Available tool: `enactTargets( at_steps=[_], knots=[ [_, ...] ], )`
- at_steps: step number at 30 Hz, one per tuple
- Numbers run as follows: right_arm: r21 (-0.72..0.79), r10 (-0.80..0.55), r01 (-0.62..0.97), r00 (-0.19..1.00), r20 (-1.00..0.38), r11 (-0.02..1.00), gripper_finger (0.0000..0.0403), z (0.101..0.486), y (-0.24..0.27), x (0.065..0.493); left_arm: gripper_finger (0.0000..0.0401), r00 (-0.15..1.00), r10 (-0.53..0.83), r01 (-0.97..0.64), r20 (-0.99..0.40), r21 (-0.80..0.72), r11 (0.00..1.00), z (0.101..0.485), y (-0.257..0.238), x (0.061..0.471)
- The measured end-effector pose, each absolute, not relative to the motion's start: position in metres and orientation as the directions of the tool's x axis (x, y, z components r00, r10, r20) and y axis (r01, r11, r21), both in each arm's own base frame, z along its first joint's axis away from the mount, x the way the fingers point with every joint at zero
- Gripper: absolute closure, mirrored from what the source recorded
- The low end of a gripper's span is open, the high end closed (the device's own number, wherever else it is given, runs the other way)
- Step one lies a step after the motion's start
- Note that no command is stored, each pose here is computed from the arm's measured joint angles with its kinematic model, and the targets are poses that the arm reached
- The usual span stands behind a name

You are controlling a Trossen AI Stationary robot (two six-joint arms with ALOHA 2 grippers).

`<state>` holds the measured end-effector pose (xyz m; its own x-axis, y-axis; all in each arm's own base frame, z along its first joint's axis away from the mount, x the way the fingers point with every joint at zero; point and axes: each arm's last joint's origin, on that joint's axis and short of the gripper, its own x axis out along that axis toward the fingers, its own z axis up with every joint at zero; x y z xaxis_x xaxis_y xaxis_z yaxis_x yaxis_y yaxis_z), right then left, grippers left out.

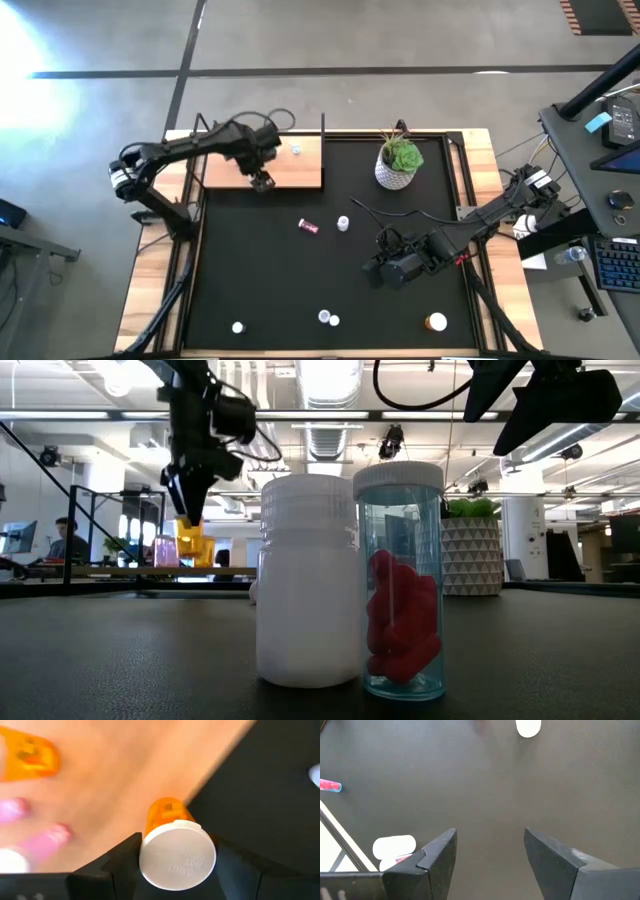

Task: Pick and place medicine bottles onto shelf by color
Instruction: Put the left orange pill bottle on the shelf aligned with the other orange pill bottle

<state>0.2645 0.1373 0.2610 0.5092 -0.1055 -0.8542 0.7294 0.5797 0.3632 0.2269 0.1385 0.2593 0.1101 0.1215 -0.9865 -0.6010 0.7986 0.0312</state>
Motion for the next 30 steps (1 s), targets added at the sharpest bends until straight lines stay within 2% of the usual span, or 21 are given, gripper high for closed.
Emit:
enactTargets(
  at_steps=[6,13,30],
  knots=[
    [0.363,-0.105,0.729,0.509,-0.854,0.579,0.0181,0.261,0.137,0.265,0.0193,0.139,0.165,-0.603,-0.976,0.049,0.797,0.26,0.165,0.215],
    [0.364,-0.105,0.729,0.51,-0.854,0.579,0.0181,0.261,0.137,0.265,0.0193,0.122,0.167,-0.619,-0.978,0.057,0.783,0.254,0.179,0.202],
    [0.369,-0.103,0.727,0.514,-0.852,0.578,0.0181,0.261,0.138,0.265,0.0193,0.106,0.155,-0.64,-0.982,0.052,0.767,0.236,0.205,0.205]
  ],
)
